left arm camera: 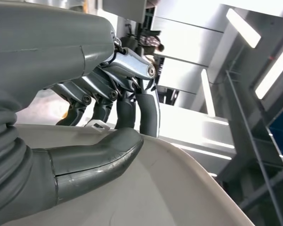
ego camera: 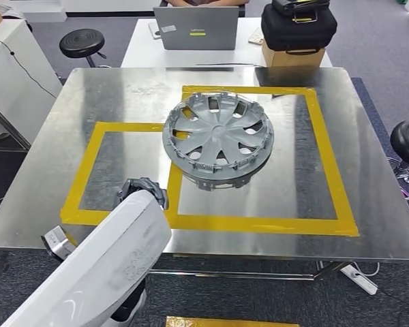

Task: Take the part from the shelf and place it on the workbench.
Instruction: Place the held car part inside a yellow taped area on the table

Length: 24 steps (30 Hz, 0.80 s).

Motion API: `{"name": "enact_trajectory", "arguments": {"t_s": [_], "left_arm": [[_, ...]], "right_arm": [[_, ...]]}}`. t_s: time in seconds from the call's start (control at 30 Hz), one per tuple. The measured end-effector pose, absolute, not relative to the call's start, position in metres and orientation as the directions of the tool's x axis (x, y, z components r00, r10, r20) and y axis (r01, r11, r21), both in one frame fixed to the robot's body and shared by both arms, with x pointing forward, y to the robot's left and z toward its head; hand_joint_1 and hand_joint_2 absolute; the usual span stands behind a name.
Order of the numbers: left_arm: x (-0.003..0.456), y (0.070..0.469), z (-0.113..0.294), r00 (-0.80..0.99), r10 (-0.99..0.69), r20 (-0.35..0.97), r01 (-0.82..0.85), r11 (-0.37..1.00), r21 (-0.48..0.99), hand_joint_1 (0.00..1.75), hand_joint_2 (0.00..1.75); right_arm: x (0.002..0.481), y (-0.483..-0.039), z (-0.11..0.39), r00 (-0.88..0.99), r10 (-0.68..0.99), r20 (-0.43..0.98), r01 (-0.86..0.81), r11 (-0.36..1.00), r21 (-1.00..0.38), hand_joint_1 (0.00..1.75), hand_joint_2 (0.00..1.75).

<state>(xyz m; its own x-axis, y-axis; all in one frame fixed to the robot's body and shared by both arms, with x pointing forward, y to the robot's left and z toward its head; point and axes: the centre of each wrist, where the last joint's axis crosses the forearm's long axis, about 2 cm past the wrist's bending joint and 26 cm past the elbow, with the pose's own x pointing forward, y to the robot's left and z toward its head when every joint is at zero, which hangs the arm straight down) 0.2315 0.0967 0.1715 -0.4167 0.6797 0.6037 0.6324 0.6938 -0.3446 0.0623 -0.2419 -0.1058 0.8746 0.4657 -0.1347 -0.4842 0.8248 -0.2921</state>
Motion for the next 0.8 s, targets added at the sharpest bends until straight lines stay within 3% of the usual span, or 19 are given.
{"name": "enact_trajectory", "arguments": {"t_s": [0.43,0.63,0.8], "left_arm": [[0.249,0.092,0.17,-0.414,0.609,0.676,0.608,0.738,-0.293,1.55,1.75],[0.29,0.087,0.179,-0.567,0.285,0.773,0.474,0.88,0.024,1.55,1.75],[0.342,0.084,0.207,-0.686,-0.082,0.723,0.276,0.89,0.363,1.55,1.75]], "right_arm": [[0.063,-0.241,-0.106,0.868,0.479,-0.129,-0.494,0.817,-0.297,0.0,1.75],[0.065,-0.241,-0.105,0.856,0.503,-0.117,-0.514,0.807,-0.29,0.0,1.75],[0.072,-0.24,-0.104,0.843,0.529,-0.098,-0.533,0.794,-0.294,0.0,1.75]]}}
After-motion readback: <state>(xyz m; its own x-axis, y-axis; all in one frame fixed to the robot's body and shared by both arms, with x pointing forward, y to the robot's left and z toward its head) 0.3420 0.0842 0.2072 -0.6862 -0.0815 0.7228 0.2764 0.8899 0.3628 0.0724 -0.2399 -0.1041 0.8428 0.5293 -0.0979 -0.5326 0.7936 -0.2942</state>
